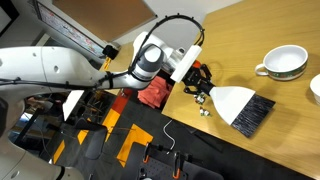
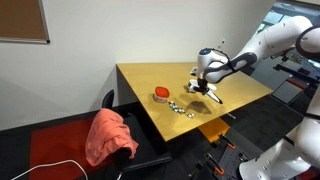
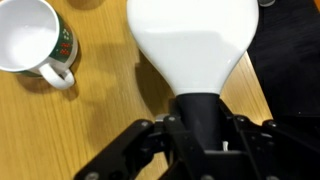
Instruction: Use the broom to sweep the sweets to the left
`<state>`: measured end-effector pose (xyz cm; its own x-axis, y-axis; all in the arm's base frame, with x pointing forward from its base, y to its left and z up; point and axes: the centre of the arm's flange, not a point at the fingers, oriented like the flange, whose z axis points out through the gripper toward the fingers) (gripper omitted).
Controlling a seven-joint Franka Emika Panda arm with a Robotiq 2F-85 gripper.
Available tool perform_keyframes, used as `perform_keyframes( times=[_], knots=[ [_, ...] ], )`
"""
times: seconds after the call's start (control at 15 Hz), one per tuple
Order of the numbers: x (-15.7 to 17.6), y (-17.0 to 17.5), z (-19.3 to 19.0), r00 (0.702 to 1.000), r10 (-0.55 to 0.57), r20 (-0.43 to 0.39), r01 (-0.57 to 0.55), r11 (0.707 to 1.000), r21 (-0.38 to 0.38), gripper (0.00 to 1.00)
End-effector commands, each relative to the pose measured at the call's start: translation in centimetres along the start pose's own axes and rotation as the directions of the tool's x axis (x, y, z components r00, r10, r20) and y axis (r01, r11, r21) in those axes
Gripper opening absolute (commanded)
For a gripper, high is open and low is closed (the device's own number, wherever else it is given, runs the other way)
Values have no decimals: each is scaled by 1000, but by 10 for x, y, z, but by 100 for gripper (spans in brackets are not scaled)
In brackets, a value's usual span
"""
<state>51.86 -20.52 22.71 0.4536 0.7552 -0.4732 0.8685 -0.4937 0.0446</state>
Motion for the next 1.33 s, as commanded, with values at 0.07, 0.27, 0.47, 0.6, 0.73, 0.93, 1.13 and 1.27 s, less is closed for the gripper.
perform_keyframes(
  times=[0.07, 0.27, 0.47, 0.6, 0.73, 0.93, 1.13, 1.27],
  knots=[
    [11, 12, 47, 997, 74, 27, -74, 997, 3, 13],
    [20, 18, 73, 991, 112, 71, -114, 993, 12, 13],
    [30, 27, 96, 983, 161, 88, -163, 986, 21, 13],
    [36, 33, 107, 977, 188, 97, -190, 981, 21, 13],
    [41, 38, 114, 971, 219, 101, -221, 975, 14, 13],
    [46, 44, 119, 964, 244, 104, -246, 969, 4, 13],
    [50, 47, 113, 968, 233, 97, -234, 972, -6, 62],
    [45, 43, 92, 975, 210, 76, -208, 977, -35, 73]
  ],
)
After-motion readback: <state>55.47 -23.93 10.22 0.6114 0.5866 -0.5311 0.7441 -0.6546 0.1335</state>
